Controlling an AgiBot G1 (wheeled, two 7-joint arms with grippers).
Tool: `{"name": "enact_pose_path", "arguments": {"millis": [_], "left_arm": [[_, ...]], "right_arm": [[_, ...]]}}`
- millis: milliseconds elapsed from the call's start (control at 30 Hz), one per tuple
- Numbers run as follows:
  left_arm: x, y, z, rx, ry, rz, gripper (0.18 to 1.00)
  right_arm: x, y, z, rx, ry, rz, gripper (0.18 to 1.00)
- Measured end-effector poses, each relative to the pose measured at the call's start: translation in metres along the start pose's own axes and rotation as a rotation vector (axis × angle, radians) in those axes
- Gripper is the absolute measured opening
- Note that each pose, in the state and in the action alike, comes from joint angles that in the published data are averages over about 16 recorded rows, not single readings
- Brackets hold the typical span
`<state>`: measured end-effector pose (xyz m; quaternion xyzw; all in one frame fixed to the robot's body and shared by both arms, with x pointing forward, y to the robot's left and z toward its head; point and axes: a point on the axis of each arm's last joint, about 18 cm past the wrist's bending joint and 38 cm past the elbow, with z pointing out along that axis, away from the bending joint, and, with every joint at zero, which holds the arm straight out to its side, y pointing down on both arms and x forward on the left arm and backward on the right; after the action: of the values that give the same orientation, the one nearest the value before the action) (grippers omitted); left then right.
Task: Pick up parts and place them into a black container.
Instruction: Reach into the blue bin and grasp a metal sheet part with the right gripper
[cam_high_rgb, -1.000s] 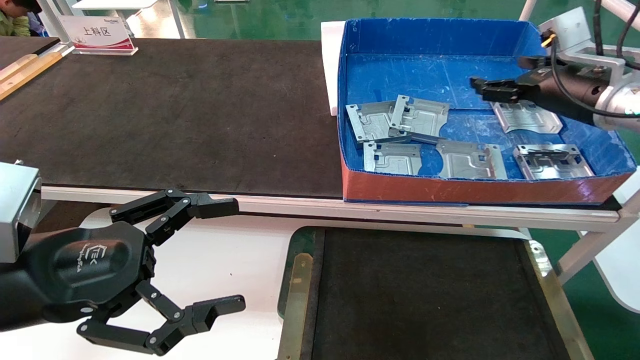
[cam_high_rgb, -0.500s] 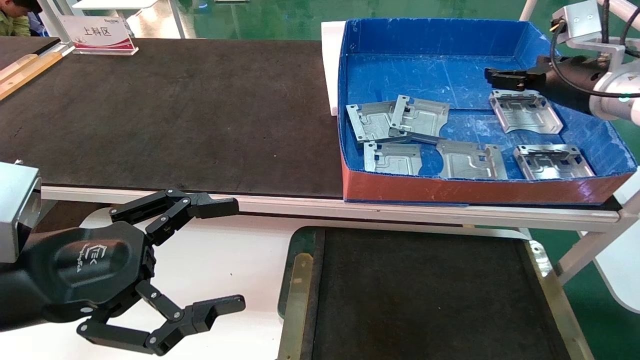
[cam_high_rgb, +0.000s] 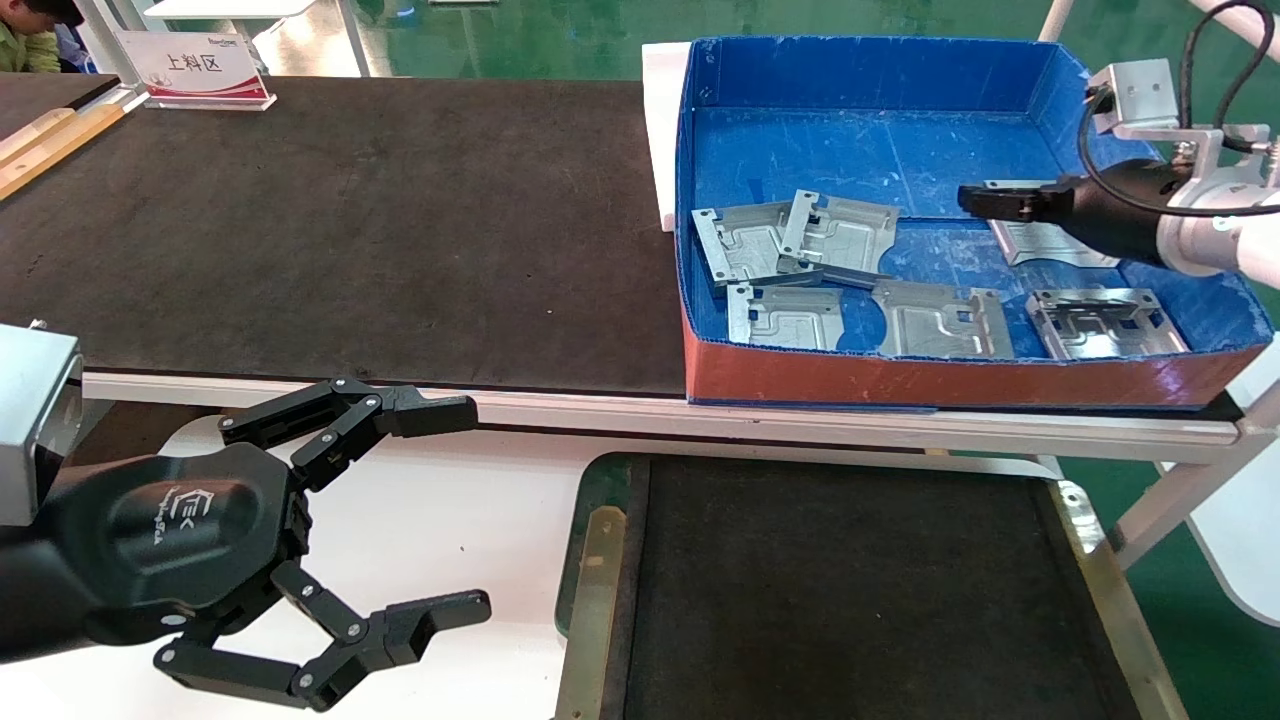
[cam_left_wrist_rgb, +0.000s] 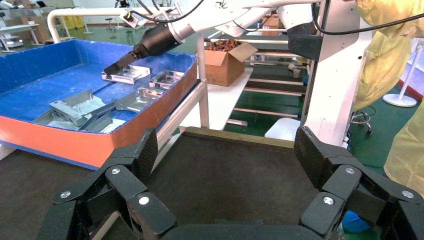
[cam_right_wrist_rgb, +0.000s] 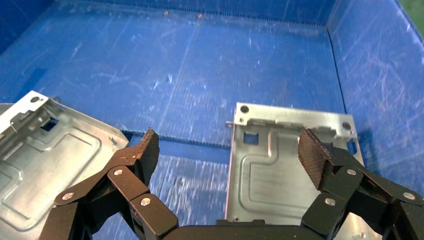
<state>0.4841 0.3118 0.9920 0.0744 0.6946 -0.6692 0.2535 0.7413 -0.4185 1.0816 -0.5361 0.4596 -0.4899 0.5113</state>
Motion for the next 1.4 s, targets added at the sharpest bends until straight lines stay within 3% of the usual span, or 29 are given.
{"name": "enact_pose_path", "arguments": {"millis": [467,1067,1400], "left_arm": [[0.0,0.0,0.0,0.0,0.0,0.0,1.001],[0.0,0.0,0.0,0.0,0.0,0.0,1.001],[0.0,0.0,0.0,0.0,0.0,0.0,1.001]], "right_arm": [[0.005,0.013,0.0,-0.054,0.022,0.072,1.0],[0.008,0.023,0.002,-0.082,0.039,0.063,0.994],[0.008,0.023,0.002,-0.087,0.041,0.057,0.925]]}}
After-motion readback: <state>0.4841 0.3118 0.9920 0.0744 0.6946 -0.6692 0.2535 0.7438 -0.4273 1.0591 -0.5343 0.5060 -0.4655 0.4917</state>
